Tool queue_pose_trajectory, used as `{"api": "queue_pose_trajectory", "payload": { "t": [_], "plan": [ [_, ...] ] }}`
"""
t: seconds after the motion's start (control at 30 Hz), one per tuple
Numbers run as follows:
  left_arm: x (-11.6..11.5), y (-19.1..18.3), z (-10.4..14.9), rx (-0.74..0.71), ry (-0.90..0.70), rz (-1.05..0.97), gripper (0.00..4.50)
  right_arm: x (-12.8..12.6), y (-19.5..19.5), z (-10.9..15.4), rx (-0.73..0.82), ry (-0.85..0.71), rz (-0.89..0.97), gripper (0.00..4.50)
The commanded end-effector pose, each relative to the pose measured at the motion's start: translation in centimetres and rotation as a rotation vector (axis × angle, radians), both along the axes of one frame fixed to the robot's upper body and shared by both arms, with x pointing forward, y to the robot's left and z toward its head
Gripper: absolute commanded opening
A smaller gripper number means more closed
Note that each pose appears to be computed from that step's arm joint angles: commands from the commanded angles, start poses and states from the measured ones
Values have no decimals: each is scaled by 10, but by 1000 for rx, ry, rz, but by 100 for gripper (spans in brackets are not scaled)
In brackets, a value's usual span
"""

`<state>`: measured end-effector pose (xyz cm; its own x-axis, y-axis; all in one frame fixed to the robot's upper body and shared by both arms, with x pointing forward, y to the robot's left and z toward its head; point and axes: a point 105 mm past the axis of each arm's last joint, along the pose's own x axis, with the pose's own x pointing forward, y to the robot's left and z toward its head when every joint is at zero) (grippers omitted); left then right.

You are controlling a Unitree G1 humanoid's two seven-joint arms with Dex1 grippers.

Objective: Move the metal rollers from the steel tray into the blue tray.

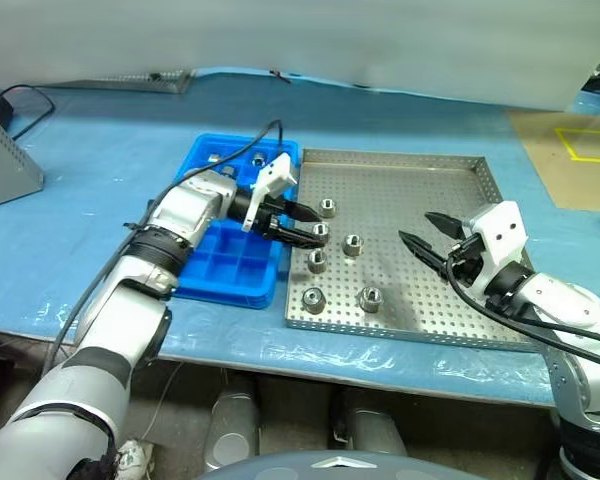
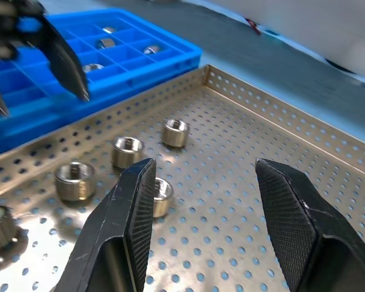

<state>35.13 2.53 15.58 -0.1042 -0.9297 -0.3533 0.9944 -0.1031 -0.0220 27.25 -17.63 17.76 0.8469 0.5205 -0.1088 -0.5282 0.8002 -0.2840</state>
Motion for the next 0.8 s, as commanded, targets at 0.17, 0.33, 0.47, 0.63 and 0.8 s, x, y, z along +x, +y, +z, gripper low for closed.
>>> {"api": "queue_pose_trajectory", "payload": {
  "t": [0.17, 0.33, 0.47, 0.63, 0.8],
  "plan": [
    [-1, -18, -5, 134, -109, -161, 336, -12, 12, 5, -43, -20, 36, 267],
    [2, -20, -19, 232, -190, -206, 336, -20, 19, -3, -85, 23, 85, 267],
    [-1, -29, -21, 254, -199, -250, 336, -19, 19, -3, -77, 10, 56, 267],
    [0, -36, -30, 295, -230, -250, 336, -20, 14, -14, -89, 18, 2, 267],
    [7, -28, -39, 383, -264, -217, 336, -21, 9, -22, -100, 23, -35, 267]
  ]
}}
